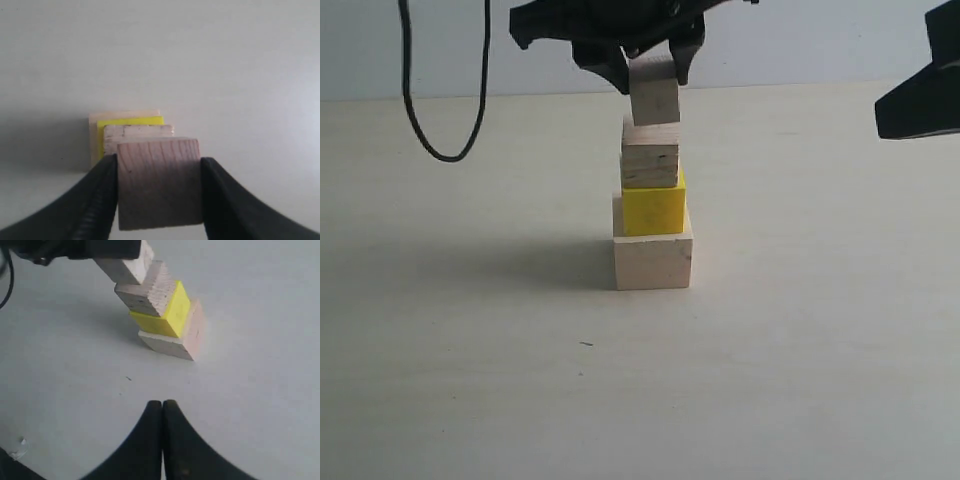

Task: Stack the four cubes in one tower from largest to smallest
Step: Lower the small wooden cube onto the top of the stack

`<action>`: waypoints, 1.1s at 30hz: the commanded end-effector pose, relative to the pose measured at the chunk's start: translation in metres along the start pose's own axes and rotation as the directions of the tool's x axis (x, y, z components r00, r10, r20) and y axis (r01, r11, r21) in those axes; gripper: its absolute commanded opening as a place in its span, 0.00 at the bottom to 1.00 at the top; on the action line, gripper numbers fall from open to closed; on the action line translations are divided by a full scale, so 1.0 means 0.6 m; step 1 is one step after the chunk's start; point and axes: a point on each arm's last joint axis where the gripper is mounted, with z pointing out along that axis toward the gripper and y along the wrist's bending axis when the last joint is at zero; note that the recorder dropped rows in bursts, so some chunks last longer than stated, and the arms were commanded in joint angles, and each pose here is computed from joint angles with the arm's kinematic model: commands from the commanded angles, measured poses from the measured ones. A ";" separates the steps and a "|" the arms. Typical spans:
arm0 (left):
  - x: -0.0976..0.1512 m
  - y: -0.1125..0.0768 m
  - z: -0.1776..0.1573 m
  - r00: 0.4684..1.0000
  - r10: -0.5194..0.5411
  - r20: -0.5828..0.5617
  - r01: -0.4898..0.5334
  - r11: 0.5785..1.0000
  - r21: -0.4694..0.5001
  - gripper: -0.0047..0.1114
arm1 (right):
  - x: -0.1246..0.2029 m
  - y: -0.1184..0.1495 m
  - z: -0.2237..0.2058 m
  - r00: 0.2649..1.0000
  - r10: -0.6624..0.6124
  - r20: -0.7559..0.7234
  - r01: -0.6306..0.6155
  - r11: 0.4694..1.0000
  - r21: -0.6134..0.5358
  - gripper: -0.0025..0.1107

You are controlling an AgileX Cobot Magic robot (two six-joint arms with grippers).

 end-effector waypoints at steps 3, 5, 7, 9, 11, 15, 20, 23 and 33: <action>0.006 -0.010 0.017 1.000 -0.008 0.018 0.009 0.999 -0.033 0.04 | 0.004 0.010 0.003 0.999 -0.053 0.003 0.053 0.997 0.059 0.02; 0.006 -0.010 0.017 1.000 -0.010 0.018 0.010 0.999 -0.034 0.04 | 0.006 0.015 0.003 0.998 -0.067 -0.005 0.067 0.997 0.049 0.02; 0.006 -0.010 0.017 1.000 -0.010 0.018 0.010 0.999 -0.034 0.04 | 0.007 0.016 0.004 0.997 -0.073 -0.006 0.073 0.996 0.048 0.02; 0.005 -0.009 0.015 1.000 -0.010 0.021 0.010 0.999 -0.033 0.04 | 0.007 0.016 0.004 0.997 -0.073 -0.006 0.073 0.996 0.048 0.02; 0.005 -0.009 0.010 1.000 -0.011 0.025 0.011 1.000 -0.029 0.04 | 0.007 0.016 0.004 0.997 -0.072 -0.008 0.072 0.996 0.046 0.02; 0.001 -0.006 -0.010 0.999 -0.007 0.052 0.008 1.000 -0.019 0.04 | 0.007 0.017 0.004 0.998 -0.069 -0.008 0.069 0.997 0.042 0.02; 0.001 -0.005 -0.017 0.999 0.000 0.054 0.000 1.000 -0.011 0.04 | 0.007 0.017 0.004 0.998 -0.066 -0.009 0.066 0.997 0.039 0.02; 0.003 -0.007 -0.011 0.999 -0.001 0.044 0.002 1.000 -0.011 0.04 | 0.008 0.017 0.004 0.998 -0.066 -0.013 0.067 0.997 0.039 0.02; 0.002 -0.006 -0.012 0.998 0.031 0.046 -0.030 0.999 -0.015 0.04 | 0.009 0.017 0.004 0.998 -0.066 -0.017 0.067 0.997 0.040 0.02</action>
